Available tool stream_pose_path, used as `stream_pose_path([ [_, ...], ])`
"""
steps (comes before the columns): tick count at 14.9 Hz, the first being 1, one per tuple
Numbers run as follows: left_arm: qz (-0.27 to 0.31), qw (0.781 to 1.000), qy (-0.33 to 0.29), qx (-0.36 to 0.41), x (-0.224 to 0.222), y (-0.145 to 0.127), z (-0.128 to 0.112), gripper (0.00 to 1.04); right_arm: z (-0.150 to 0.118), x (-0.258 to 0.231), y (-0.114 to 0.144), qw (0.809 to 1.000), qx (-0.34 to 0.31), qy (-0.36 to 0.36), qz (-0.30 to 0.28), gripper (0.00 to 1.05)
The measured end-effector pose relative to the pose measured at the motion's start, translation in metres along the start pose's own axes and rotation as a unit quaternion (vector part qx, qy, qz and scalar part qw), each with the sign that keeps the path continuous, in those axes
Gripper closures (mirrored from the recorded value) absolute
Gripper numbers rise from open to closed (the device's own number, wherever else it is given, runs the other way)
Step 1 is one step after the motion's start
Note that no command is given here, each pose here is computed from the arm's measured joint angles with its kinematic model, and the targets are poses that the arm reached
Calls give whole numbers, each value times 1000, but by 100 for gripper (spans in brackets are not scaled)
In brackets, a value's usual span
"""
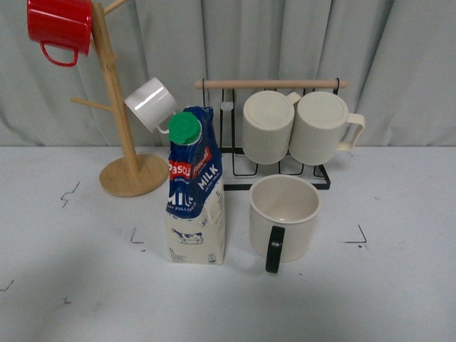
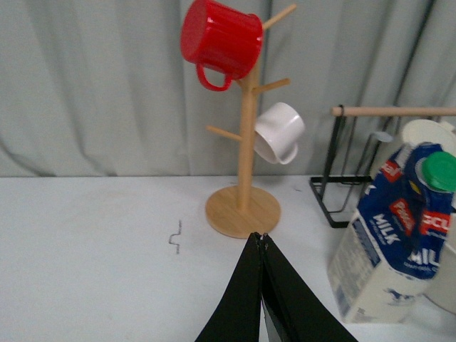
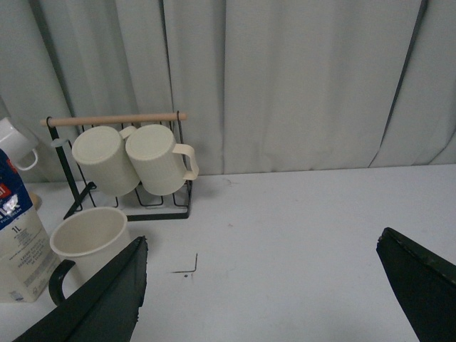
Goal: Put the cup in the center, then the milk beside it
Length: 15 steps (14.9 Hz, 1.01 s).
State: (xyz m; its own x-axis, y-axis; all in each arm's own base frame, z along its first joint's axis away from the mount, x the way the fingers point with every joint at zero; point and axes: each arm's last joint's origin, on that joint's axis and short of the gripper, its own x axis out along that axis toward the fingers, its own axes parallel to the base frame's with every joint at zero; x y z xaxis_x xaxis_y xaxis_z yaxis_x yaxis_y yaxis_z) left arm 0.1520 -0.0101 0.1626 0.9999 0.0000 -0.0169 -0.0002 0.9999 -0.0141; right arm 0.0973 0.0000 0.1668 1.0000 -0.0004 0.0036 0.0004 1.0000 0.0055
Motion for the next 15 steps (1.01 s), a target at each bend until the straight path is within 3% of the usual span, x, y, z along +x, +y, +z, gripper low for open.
stream_pose_path([
  [2,10,1000,-3,-1,-9,11,1,103,0,0,0,1000,0,0,0,6],
  [15,-1,1000,-14,0,-34,10,7,103,0,0,0,1000,0,0,0,6],
])
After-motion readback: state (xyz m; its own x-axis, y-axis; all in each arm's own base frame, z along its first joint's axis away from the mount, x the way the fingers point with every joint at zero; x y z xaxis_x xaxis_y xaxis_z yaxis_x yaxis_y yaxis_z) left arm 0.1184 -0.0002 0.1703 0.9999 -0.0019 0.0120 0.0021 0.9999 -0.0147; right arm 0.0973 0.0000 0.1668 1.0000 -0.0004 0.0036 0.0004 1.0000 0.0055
